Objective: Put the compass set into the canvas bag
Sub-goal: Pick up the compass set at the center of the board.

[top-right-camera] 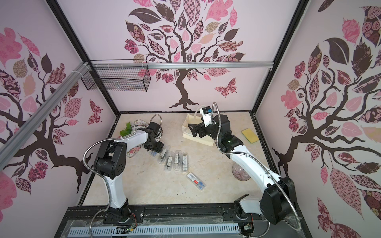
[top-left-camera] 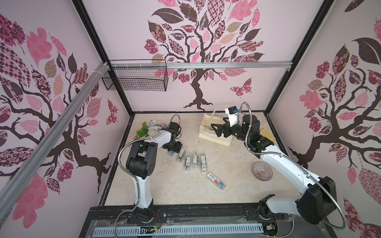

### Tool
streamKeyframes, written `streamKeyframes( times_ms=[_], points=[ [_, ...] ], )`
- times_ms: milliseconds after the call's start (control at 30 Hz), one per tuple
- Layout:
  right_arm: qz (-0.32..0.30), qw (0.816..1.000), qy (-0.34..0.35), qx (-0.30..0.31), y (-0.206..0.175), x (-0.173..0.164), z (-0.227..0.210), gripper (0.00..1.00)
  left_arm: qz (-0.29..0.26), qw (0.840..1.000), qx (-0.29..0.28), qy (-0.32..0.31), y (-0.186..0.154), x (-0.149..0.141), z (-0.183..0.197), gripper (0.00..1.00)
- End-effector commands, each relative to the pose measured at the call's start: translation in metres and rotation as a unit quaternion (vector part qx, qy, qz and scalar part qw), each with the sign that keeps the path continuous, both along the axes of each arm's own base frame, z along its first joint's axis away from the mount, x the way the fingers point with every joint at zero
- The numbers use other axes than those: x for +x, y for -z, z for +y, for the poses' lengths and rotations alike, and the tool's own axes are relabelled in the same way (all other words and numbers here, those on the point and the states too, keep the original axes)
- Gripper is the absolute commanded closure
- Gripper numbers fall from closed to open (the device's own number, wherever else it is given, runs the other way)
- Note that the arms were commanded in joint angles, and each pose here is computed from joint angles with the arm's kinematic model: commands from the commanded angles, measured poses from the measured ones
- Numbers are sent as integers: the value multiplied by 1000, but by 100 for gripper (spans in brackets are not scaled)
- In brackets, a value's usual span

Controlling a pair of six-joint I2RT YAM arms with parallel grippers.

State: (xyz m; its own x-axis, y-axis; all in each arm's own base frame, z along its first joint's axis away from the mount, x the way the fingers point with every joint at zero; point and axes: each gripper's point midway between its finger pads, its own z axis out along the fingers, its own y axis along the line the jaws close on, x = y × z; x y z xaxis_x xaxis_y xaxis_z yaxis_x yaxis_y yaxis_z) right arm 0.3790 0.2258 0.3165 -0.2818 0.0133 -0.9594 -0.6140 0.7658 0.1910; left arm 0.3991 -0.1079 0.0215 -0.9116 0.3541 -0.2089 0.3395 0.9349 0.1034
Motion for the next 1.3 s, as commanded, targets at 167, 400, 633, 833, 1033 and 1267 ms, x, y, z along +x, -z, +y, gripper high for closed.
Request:
streamKeyframes(
  times_ms=[167, 400, 633, 833, 1033, 1267],
  points=[
    [-5, 997, 73, 3, -10, 8, -23, 0, 37, 999, 25, 19, 15, -12, -2, 40],
    [24, 980, 195, 8, 1, 26, -60, 0, -1, 1000, 28, -2, -3, 2, -2, 59],
    [104, 956, 269, 51, 31, 41, -102, 0, -61, 997, 31, -17, -38, 20, -6, 64],
    [152, 948, 273, 64, 55, 48, -115, 0, -137, 990, 10, -9, -92, 37, -20, 65],
    [189, 943, 268, 47, 83, 58, -111, 0, -227, 973, -42, 8, -159, 57, -45, 65],
    [236, 929, 283, 34, 126, 73, -115, 0, -318, 942, -50, 92, -213, 74, -94, 65]
  ],
)
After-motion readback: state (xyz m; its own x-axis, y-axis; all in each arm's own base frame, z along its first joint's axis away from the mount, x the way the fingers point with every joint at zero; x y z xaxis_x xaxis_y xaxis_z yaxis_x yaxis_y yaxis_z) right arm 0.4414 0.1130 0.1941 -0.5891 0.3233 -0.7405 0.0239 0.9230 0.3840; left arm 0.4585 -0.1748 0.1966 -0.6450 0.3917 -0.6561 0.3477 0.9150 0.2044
